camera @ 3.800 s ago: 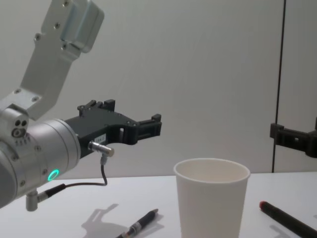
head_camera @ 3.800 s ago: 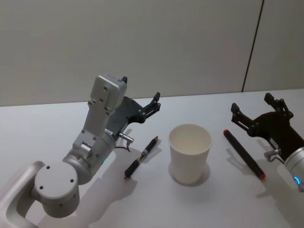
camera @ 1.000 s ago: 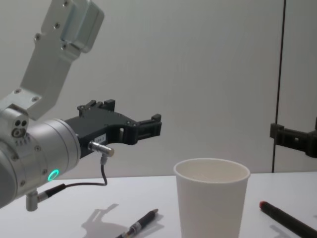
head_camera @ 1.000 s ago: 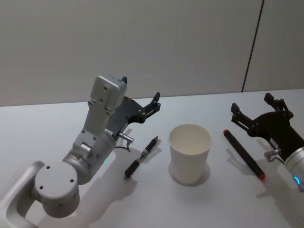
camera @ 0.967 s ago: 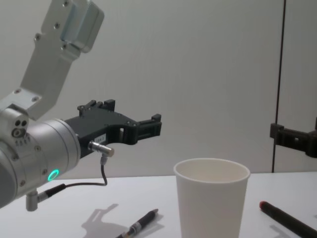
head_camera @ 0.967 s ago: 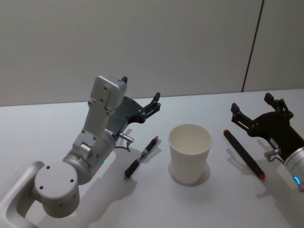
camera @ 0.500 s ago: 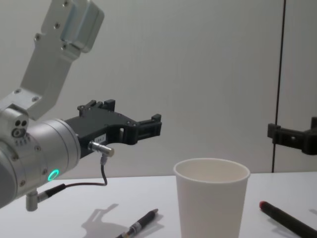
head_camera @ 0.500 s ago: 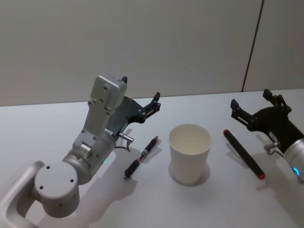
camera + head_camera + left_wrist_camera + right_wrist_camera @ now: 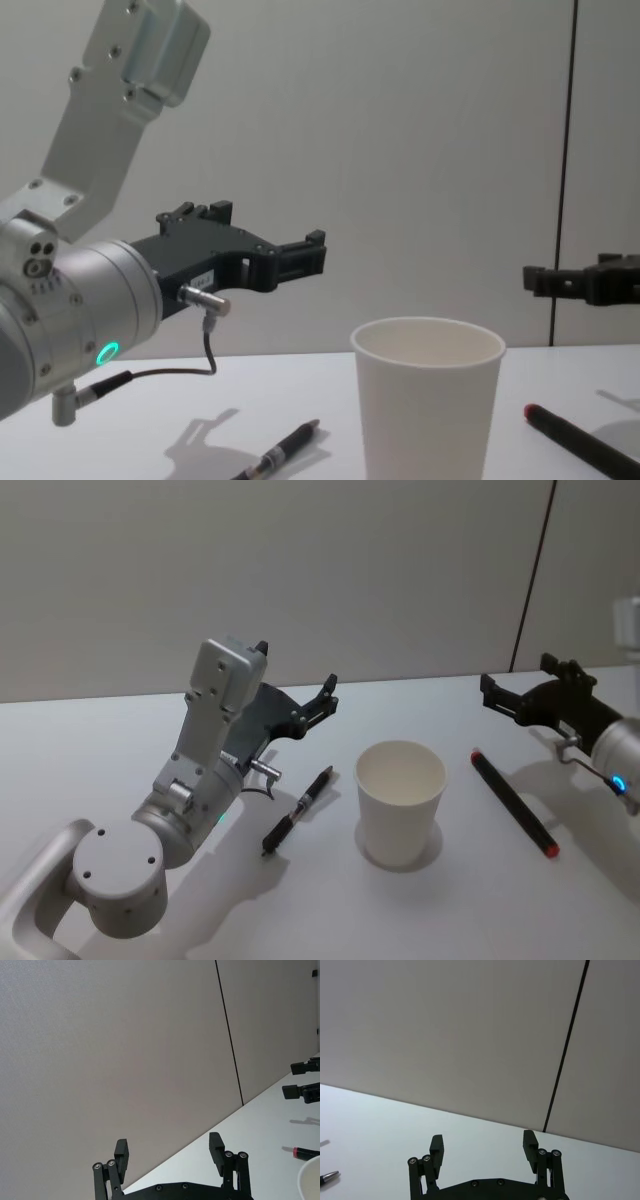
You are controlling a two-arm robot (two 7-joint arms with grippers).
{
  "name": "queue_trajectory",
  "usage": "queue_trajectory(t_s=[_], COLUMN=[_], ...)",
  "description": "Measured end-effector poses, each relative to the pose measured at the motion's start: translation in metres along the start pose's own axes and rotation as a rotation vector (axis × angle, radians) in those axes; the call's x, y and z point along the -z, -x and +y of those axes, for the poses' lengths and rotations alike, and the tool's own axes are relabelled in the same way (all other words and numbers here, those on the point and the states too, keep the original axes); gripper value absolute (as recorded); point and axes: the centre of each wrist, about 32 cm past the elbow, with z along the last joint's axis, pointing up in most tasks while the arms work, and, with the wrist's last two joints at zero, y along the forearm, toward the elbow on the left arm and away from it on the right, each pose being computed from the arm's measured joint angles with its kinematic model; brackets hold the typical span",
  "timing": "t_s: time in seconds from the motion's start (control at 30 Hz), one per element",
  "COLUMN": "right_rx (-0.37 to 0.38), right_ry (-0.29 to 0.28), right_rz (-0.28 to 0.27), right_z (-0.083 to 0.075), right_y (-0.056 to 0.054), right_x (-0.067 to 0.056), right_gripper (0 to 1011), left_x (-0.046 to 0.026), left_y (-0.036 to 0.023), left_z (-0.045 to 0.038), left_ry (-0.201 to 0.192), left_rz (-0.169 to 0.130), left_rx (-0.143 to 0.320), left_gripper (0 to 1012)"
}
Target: Place the pen into the pen holder.
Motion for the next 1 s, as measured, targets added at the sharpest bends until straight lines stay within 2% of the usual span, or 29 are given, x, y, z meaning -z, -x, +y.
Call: queue_trajectory(t_s=[0.17, 0.2, 0.43, 0.6, 1.0], right_rx=[-0.025, -0.035, -0.06, -0.051, 0.014], right_ry=[0.059, 0.084, 0.162, 0.223, 0.304], right_rz=[0.006, 0.01, 0.006, -0.005, -0.06], right_z=[0.007, 0.008, 0.007, 0.003, 0.0], right_y=[-0.004, -0.003, 0.006, 0.016, 0.032], right_x=[-0.013, -0.017, -0.034, -0.037, -0.037], right_gripper=[1002, 1002, 1002, 1001, 1001], left_x=[0.0, 0.0, 0.0, 0.0, 0.0], left_y=[0.0, 0.0, 0.0, 0.0, 0.0], left_z=[0.0, 0.0, 0.0, 0.0, 0.0], left_ry=[0.0, 0.0, 0.0, 0.0, 0.0], left_rz=[0.0, 0.0, 0.0, 0.0, 0.0], left_rx=[0.0, 0.0, 0.0, 0.0, 0.0], left_gripper=[1001, 1001, 1001, 1001, 1001])
